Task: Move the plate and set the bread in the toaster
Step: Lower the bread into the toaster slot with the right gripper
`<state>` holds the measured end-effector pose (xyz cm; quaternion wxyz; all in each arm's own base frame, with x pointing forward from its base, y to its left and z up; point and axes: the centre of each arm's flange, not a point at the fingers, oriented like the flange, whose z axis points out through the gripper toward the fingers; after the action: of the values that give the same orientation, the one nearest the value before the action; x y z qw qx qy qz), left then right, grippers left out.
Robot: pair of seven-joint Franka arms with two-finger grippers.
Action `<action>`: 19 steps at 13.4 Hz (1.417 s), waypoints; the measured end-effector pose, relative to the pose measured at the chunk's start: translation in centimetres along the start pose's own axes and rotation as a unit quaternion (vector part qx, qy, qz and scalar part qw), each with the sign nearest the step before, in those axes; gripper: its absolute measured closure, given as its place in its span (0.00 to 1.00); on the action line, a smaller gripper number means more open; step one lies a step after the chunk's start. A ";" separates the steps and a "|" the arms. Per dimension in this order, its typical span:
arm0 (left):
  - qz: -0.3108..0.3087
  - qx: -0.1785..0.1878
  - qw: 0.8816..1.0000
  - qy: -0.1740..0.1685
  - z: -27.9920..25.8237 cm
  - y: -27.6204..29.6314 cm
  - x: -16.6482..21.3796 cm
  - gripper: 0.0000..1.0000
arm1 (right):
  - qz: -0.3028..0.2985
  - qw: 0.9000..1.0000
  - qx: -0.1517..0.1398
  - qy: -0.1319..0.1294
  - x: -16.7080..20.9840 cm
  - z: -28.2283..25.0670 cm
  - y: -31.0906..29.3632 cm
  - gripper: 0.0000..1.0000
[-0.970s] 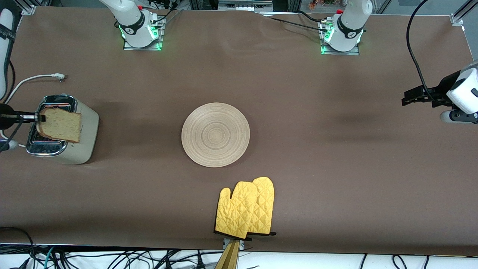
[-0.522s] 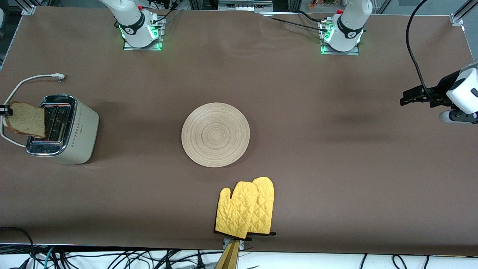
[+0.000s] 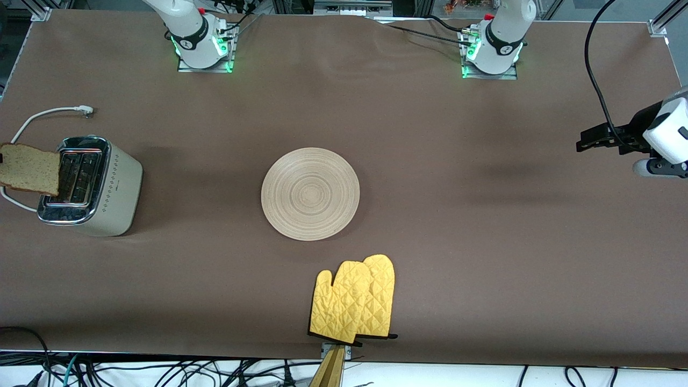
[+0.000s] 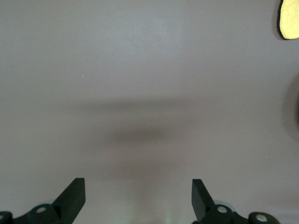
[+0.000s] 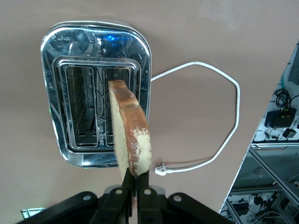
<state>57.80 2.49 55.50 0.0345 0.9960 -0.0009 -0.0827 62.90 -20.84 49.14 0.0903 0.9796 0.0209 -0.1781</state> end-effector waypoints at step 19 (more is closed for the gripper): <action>-0.002 -0.005 1.000 0.000 0.0 -0.2 0.0 0.00 | -0.010 1.000 -0.005 -0.004 1.6 0.1 -2.9 0.94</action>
<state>57.79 2.67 55.51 0.0392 0.9958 0.0018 -0.0824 64.10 -18.03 47.96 0.0939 0.9782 0.0309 -0.1828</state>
